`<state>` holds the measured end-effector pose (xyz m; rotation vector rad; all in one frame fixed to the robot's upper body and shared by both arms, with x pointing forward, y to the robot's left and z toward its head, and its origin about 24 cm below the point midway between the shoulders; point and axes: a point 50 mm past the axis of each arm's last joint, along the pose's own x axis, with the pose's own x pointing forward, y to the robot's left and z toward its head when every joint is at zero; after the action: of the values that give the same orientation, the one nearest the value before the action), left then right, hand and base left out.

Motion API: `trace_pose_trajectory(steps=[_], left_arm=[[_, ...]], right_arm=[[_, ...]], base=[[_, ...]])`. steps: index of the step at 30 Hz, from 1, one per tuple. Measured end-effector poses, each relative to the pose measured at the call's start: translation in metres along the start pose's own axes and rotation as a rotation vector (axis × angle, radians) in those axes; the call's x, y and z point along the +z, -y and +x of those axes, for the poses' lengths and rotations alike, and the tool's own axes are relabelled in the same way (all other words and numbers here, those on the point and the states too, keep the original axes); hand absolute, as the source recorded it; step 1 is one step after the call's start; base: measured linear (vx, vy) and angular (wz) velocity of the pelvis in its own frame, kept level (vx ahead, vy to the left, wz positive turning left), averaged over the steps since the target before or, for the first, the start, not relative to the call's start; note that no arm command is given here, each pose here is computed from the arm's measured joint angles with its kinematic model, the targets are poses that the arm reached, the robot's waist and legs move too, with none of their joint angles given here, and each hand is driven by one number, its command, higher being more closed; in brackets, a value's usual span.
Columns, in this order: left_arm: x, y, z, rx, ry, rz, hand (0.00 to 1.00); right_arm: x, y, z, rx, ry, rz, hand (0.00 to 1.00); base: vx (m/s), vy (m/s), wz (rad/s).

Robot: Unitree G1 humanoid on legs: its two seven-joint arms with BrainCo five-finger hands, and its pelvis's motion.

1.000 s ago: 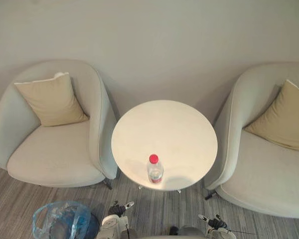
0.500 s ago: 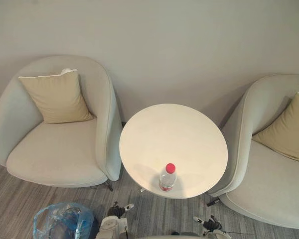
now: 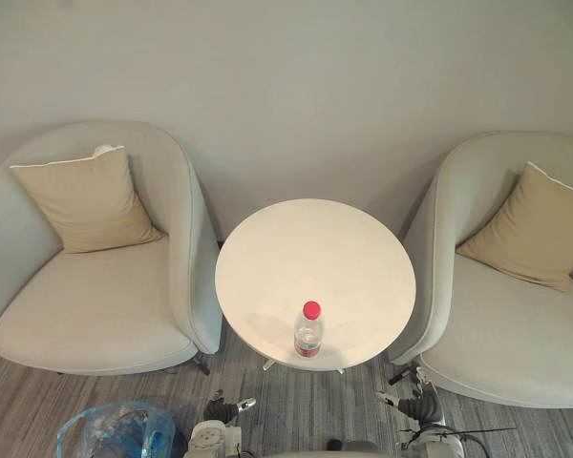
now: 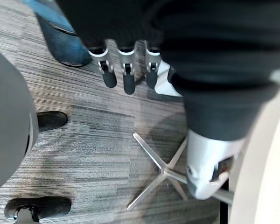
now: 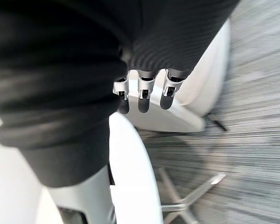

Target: Gather rubbish on tea table into small bin, then transfer packed bag to large trash can.

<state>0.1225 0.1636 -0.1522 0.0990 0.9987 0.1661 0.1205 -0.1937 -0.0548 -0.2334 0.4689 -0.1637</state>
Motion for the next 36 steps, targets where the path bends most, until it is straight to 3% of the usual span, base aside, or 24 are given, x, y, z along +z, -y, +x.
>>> trace_pose_trajectory(steps=[5, 13, 23, 36], left_arm=[[0.000, -0.002, 0.000, -0.032, 0.027, 0.068, 0.00], [-0.009, -0.018, 0.000, -0.015, -0.008, 0.145, 0.00], [-0.013, -0.022, -0.001, -0.002, -0.013, 0.137, 0.00], [-0.003, -0.020, 0.000, -0.005, 0.027, 0.128, 0.00]], right_arm=[[0.026, -0.010, 0.004, 0.121, 0.151, -0.049, 0.00], [0.028, -0.005, 0.022, 0.166, 0.167, -0.136, 0.00], [0.038, -0.004, 0.041, 0.142, 0.192, -0.161, 0.00], [0.041, -0.026, 0.052, 0.239, 0.193, -0.202, 0.00]], base=[[0.04, 0.007, 0.04], [0.00, 0.005, 0.01], [0.03, -0.008, 0.22], [0.00, -0.001, 0.16]])
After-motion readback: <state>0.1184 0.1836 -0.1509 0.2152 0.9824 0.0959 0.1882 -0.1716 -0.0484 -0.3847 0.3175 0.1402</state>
